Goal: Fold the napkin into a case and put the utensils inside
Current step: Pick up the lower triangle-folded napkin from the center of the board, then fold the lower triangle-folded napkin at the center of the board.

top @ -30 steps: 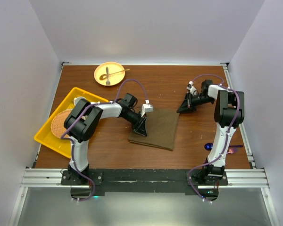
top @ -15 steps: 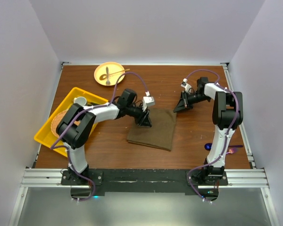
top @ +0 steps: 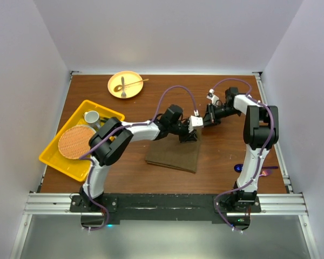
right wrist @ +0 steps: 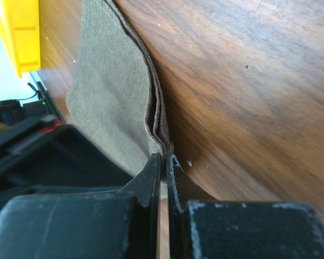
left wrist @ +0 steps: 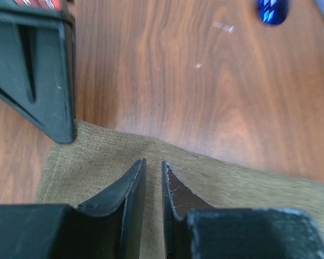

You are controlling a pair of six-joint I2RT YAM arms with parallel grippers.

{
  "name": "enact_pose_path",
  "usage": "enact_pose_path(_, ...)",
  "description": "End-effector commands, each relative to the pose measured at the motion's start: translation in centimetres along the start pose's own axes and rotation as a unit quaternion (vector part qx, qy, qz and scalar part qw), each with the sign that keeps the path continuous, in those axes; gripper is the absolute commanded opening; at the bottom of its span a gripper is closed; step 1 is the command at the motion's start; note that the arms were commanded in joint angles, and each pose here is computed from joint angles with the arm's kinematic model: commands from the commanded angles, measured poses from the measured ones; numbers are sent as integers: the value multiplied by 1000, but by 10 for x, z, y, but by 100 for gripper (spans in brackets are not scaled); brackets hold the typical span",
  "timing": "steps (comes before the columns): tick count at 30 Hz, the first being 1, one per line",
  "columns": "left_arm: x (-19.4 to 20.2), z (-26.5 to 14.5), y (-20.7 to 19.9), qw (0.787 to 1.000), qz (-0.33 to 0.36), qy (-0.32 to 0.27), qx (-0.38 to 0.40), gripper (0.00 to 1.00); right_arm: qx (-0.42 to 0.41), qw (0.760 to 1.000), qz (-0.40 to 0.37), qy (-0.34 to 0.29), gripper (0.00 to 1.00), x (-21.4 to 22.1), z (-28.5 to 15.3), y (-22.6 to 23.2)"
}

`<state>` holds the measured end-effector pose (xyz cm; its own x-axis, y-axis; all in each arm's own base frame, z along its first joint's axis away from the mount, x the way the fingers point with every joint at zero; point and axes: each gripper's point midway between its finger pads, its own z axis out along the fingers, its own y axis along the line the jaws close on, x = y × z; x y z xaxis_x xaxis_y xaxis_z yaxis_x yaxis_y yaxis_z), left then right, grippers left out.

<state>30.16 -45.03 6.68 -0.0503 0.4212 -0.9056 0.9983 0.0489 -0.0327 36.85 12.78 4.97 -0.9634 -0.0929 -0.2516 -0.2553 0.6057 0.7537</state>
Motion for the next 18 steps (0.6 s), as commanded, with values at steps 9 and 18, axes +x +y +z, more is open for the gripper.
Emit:
enact_pose_path(9, 49, 30, 7, 997, -16, 79, -14, 16, -44, 999, -8, -18, 0, -1, -19, 48)
enact_pose_path(18, 2, 7, 7, 999, -27, 17, -15, 32, -39, 999, 13, 21, 0, 34, -1, 40)
